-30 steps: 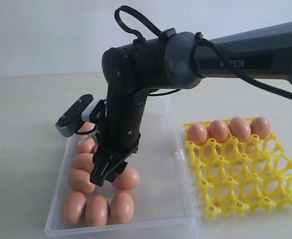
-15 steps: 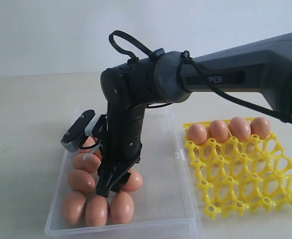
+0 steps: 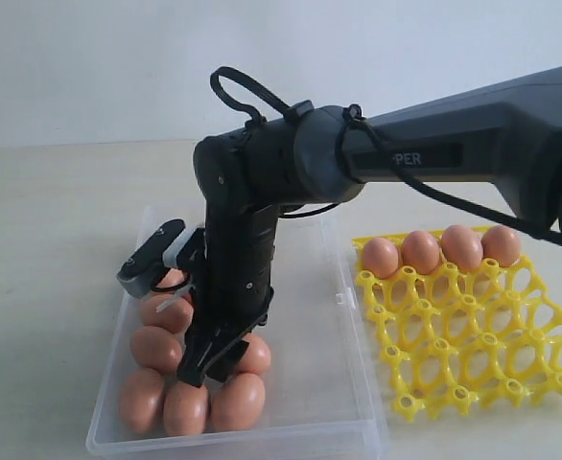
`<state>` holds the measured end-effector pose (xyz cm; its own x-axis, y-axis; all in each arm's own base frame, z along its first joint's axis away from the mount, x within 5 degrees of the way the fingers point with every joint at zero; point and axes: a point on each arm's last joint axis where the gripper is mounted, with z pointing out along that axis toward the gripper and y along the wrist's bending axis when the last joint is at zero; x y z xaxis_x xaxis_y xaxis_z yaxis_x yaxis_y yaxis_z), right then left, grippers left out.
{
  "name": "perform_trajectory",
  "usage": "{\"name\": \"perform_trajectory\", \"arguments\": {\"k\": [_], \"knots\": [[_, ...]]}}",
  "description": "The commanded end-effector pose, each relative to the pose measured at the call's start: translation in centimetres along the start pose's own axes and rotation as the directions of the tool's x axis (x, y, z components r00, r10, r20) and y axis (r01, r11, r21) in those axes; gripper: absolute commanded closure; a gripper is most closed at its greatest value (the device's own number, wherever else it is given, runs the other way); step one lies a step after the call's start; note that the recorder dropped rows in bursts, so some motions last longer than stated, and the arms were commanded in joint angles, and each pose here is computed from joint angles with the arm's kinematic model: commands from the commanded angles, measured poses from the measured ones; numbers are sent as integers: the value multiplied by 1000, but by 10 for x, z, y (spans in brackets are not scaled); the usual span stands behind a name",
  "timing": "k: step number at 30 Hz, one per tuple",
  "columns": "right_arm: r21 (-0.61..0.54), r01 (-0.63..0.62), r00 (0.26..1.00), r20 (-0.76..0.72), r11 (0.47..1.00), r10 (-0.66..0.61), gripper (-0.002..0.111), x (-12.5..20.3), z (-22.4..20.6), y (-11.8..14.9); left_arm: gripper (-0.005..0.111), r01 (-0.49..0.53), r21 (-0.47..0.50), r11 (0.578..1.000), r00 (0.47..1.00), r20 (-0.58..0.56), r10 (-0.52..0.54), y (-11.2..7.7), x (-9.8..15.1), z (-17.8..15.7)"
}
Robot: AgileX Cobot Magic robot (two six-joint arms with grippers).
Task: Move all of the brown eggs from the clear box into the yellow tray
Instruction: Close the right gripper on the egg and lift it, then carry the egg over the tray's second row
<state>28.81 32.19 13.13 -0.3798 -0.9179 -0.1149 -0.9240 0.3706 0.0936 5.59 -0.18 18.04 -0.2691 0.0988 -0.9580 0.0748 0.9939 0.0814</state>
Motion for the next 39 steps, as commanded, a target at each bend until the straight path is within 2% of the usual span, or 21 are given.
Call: {"name": "perform_trajectory", "arguments": {"k": [1, 6, 11, 17, 20, 22, 24, 26, 29, 33, 39], "knots": [[44, -15, 992, 124, 999, 10, 108, -9, -22, 0, 107, 5, 4, 1000, 1000, 17, -5, 0, -3, 0], [119, -33, 956, 293, 992, -4, 108, -11, -50, 1, 107, 5, 4, 1000, 1000, 17, -5, 0, -3, 0], [181, -80, 898, 440, 980, -8, 108, 5, -73, 7, 107, 5, 4, 1000, 1000, 17, -5, 0, -3, 0], [205, -289, 733, 676, 935, 78, 108, 53, -99, 1, 107, 5, 4, 1000, 1000, 17, -5, 0, -3, 0], [195, -409, 642, 755, 892, 129, 108, 90, -104, -7, 107, 5, 4, 1000, 1000, 17, -5, 0, -3, 0], [166, -512, 557, 811, 843, 179, 108, 114, -108, -13, 107, 5, 4, 1000, 1000, 17, -5, 0, -3, 0], [138, -623, 473, 850, 770, 231, 108, 143, -103, -21, 107, 5, 4, 1000, 1000, 17, -5, 0, -3, 0], [139, -703, 421, 872, 698, 251, 108, 169, -95, -28, 107, 5, 4, 1000, 1000, 17, -5, 0, -3, 0], [73, -795, 308, 904, 602, 297, 108, 193, -86, -36, 107, 5, 4, 1000, 1000, 17, -5, 0, -3, 0], [3, -812, 252, 903, 583, 348, 108, 196, -82, -41, 107, 5, 4, 1000, 1000, 17, -5, 0, -3, 0], [-10, -827, 251, 889, 563, 383, 108, 195, -66, -46, 107, 5, 4, 1000, 1000, 17, -5, 0, -3, 0]]}}
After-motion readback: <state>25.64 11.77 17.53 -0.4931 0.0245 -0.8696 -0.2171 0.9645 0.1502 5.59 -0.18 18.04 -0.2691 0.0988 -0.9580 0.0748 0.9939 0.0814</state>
